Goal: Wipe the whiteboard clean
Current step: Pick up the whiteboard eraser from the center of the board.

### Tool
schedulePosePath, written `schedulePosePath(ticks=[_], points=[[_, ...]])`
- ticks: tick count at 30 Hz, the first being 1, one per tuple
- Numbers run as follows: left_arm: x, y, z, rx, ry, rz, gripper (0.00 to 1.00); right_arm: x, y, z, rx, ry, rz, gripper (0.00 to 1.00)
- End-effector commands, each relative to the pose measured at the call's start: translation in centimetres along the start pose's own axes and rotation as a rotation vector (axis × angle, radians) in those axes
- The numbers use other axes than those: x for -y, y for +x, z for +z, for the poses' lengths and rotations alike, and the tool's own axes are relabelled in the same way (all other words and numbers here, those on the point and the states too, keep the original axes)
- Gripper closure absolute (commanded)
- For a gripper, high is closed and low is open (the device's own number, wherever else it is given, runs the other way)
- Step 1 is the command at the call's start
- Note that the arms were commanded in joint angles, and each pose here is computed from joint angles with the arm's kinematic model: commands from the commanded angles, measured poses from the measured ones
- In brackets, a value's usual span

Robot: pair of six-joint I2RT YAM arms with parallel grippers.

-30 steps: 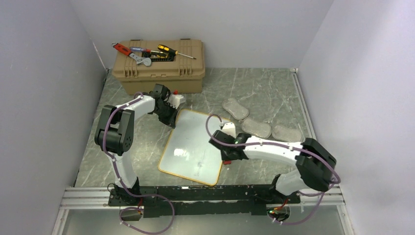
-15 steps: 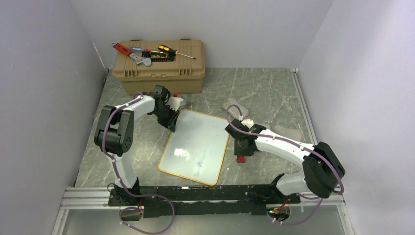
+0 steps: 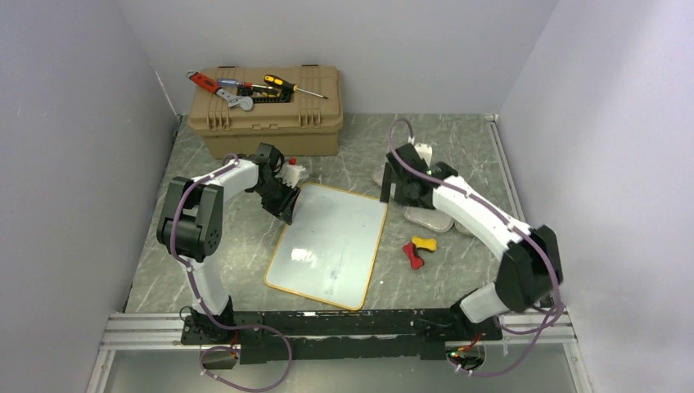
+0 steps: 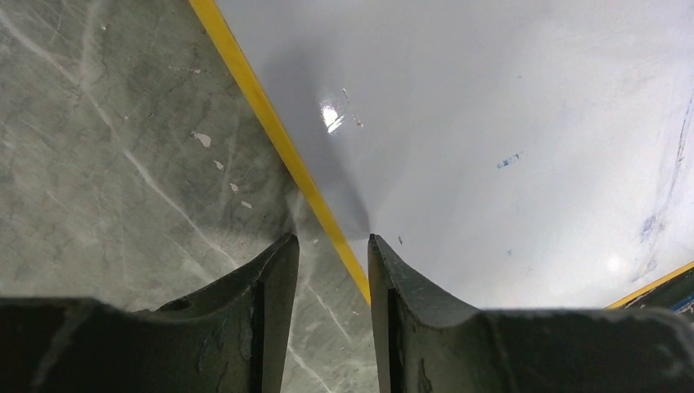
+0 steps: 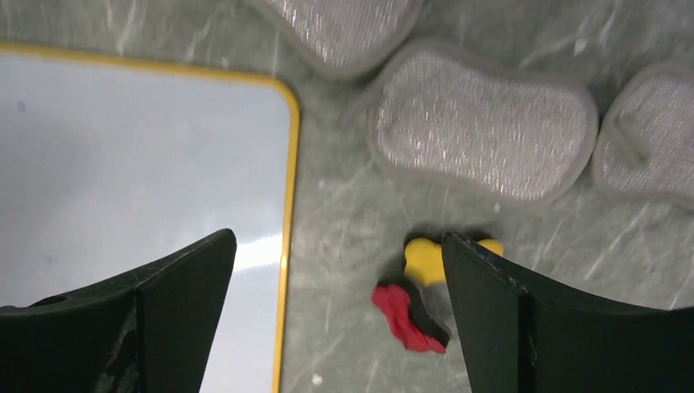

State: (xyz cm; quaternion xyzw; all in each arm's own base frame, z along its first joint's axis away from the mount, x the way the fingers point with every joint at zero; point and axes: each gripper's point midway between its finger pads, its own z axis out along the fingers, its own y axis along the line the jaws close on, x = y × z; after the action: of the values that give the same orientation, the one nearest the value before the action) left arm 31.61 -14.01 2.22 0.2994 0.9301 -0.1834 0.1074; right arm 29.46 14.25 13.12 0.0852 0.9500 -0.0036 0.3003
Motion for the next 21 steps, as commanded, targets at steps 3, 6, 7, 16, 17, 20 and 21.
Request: schedulePosePath(ticks=[3, 6, 7, 16, 17, 20, 21], points=[[0.1, 0.0, -0.7, 0.009, -0.007, 0.019, 0.57, -2.1, -7.5, 4.8, 0.050, 0.065, -0.056, 0.06], [0.0, 0.1, -0.5, 0.001, -0.004, 0.014, 0.58, -4.2, -10.1, 7.8, 0.047, 0.089, -0.084, 0.10], [0.0, 0.1, -0.5, 0.002, -0.006, 0.015, 0.58, -5.0, -11.1, 8.7, 0.050, 0.089, -0.089, 0.10], [-0.1, -0.2, -1.0, 0.022, -0.014, 0.015, 0.55, -7.0, -14.3, 14.2, 0.009, 0.088, -0.021, 0.20], [-0.1, -0.3, -1.1, 0.025, -0.014, 0.016, 0.53, -7.0, -14.0, 14.5, -0.002, 0.082, -0.013, 0.25], [-0.1, -0.4, -1.3, 0.031, -0.018, 0.020, 0.51, -6.9, -13.0, 15.1, -0.029, 0.075, -0.003, 0.41], [-0.1, -0.4, -1.3, 0.032, -0.020, 0.021, 0.51, -6.8, -12.6, 15.3, -0.040, 0.073, -0.003, 0.43]])
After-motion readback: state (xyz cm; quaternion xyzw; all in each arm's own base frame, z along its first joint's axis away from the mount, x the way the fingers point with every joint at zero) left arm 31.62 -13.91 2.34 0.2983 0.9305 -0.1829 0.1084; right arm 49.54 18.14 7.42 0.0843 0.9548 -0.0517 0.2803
